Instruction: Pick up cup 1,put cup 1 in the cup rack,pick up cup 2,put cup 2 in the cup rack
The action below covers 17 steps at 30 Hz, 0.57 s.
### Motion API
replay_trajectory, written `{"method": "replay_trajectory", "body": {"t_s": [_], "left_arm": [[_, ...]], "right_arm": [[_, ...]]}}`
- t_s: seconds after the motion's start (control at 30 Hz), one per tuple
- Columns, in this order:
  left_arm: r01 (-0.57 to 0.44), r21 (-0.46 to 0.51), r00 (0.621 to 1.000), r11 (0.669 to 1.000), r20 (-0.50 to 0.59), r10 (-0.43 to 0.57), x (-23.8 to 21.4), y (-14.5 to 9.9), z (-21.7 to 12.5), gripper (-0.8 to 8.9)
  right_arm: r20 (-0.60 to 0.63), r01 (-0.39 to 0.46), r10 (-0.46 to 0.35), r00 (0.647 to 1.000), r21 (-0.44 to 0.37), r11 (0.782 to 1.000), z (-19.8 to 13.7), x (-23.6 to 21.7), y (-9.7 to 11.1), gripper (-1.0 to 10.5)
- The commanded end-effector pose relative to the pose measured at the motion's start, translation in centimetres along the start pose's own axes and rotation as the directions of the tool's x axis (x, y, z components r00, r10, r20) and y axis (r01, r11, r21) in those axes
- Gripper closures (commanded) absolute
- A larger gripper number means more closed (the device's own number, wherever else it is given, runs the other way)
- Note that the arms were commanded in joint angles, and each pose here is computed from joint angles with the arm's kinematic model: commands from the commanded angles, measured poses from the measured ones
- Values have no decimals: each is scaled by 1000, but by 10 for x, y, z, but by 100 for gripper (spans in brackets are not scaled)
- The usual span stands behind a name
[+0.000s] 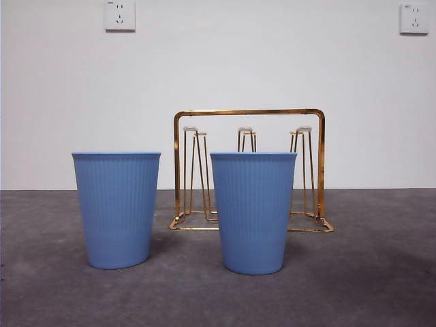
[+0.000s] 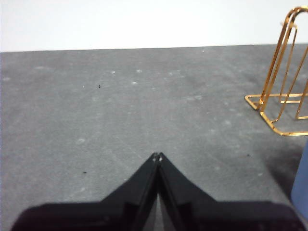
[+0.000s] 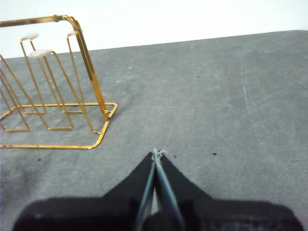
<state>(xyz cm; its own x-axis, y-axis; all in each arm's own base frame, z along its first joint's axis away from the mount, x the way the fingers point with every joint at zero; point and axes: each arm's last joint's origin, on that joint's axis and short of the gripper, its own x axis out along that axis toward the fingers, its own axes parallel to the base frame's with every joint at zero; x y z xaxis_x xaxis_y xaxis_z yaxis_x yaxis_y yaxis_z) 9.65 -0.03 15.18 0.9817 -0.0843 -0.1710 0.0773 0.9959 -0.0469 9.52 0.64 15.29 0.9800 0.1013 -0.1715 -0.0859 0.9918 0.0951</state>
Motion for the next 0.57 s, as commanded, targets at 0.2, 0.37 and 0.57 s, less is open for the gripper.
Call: {"method": "replay_trajectory", "body": {"t_s": [0.2,0.37,0.57], "left_arm": [[102,-199,994,975,55,-92,-8,-4,22,819],[172,-239,985,956,62,-162,-23,-8,50,820],[232,-251,971,940,10,-237,-42,-14,81,820]], "right_arm": [[87,-74,58,995,187,980,17,-5,3,956],[149,-143,110,983,231,963,49,-16,8,956],[76,-194,181,981,228,954,92,-31,15,957]]}}
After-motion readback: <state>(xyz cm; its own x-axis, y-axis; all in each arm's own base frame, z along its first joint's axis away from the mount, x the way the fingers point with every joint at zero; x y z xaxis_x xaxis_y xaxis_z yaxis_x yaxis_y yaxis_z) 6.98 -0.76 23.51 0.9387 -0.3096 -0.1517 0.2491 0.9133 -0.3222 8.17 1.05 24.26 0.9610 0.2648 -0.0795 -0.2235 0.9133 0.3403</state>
